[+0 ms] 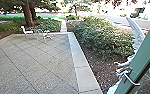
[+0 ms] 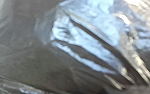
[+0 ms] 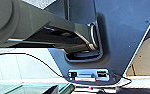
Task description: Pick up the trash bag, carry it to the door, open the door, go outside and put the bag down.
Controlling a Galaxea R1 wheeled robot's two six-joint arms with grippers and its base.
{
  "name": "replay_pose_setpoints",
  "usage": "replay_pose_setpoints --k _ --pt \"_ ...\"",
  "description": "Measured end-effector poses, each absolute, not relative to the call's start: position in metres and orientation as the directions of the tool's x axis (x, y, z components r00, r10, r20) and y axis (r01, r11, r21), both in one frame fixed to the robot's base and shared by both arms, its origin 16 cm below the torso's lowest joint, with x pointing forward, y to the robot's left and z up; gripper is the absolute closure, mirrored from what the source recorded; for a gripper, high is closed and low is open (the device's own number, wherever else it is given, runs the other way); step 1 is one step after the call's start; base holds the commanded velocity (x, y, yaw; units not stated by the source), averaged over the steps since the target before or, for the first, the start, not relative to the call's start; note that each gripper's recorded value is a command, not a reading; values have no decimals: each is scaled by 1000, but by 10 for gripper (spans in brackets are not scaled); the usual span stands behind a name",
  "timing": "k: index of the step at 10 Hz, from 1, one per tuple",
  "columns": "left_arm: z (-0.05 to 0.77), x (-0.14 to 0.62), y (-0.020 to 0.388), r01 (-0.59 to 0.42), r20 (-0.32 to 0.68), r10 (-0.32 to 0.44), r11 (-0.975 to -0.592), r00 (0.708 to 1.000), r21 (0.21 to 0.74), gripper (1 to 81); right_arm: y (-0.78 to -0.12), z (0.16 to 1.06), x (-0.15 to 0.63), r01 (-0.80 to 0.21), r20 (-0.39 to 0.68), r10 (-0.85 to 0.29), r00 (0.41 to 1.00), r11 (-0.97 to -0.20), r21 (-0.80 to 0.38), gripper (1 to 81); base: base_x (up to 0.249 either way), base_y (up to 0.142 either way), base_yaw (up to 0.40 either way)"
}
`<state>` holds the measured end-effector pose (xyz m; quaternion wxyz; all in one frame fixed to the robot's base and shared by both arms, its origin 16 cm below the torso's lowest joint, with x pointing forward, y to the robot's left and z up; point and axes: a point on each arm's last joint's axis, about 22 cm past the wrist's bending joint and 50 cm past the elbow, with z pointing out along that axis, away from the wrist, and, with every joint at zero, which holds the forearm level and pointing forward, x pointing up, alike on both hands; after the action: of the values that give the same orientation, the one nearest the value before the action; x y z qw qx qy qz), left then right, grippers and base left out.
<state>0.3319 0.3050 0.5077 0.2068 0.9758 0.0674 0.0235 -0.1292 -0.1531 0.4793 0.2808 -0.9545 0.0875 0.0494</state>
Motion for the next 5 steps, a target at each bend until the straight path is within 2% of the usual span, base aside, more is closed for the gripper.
replay_pose_setpoints --k 3,5 --pt "531 407 310 137 71 179 -908 981 395 811 -145 481 -137 -231 -138 -185 973 -816 -529 10 0 0 0" --pt "531 392 315 167 57 208 -898 977 406 811 -144 480 -132 -198 -140 -145 980 -821 -536 10 0 0 0"
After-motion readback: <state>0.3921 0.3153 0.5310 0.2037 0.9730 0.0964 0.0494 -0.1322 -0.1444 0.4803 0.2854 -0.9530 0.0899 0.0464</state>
